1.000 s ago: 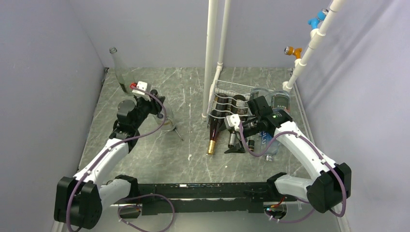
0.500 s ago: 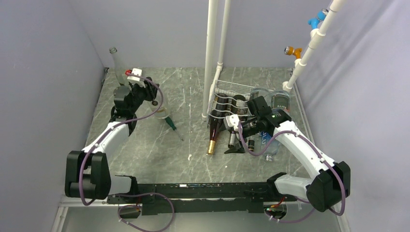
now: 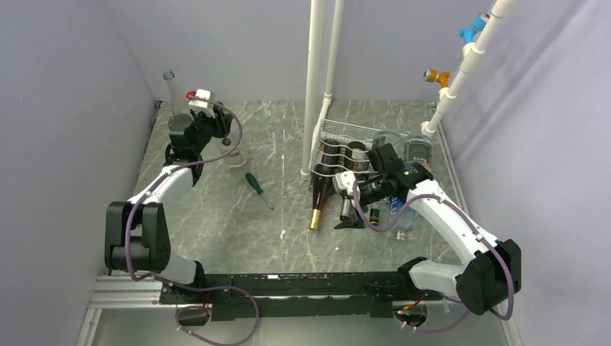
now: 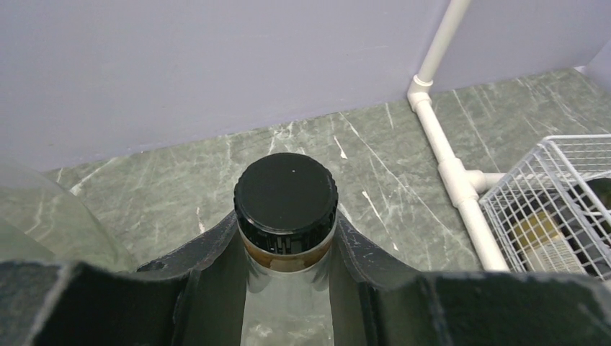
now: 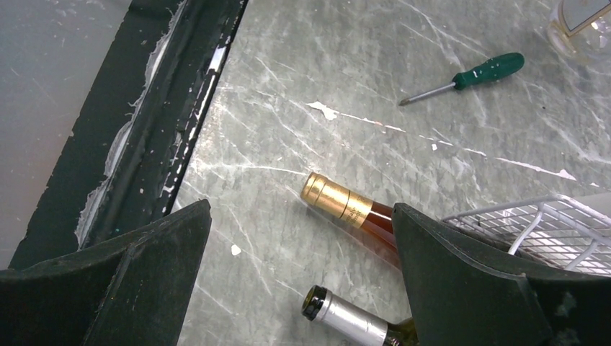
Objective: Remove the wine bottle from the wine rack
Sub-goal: Place the wine bottle at the center of the board.
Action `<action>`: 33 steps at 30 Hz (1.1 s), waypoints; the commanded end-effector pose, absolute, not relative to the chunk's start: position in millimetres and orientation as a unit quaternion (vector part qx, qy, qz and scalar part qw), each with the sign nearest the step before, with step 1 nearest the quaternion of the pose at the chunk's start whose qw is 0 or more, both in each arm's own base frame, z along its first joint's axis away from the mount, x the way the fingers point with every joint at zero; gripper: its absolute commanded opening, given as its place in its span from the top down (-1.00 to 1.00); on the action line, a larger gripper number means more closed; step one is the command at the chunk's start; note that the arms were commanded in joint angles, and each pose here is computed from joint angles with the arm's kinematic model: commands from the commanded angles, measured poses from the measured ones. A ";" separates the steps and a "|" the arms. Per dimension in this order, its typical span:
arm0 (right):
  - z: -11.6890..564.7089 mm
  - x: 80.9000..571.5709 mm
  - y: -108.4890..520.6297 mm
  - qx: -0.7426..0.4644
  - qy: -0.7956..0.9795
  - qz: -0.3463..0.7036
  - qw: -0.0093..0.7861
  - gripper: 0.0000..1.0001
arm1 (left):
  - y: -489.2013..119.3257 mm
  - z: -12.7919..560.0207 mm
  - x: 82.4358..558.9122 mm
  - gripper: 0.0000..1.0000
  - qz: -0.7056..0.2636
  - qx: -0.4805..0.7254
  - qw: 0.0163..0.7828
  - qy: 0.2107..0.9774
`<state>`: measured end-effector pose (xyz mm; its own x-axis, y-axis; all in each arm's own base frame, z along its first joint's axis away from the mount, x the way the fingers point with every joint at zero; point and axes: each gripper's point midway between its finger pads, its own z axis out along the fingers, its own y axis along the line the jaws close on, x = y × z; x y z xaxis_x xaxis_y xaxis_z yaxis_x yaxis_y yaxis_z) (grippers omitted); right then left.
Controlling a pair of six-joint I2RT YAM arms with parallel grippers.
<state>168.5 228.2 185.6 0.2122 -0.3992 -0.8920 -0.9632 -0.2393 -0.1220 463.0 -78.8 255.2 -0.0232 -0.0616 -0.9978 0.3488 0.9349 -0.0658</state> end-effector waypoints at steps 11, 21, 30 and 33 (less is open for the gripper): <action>185.8 171.6 231.1 -0.695 0.481 0.379 0.377 -0.99 | -54.1 375.3 511.6 1.00 -0.096 0.115 0.813 0.563; 182.2 173.3 230.5 -0.696 0.485 0.376 0.373 -0.99 | -41.0 376.5 547.0 1.00 -0.051 0.110 0.812 0.571; 179.2 175.2 230.0 -0.696 0.489 0.373 0.370 -0.99 | -32.3 378.9 572.2 1.00 -0.029 0.099 0.810 0.577; 178.2 175.6 230.0 -0.696 0.491 0.373 0.369 -0.99 | -28.6 379.9 578.3 1.00 -0.021 0.091 0.810 0.578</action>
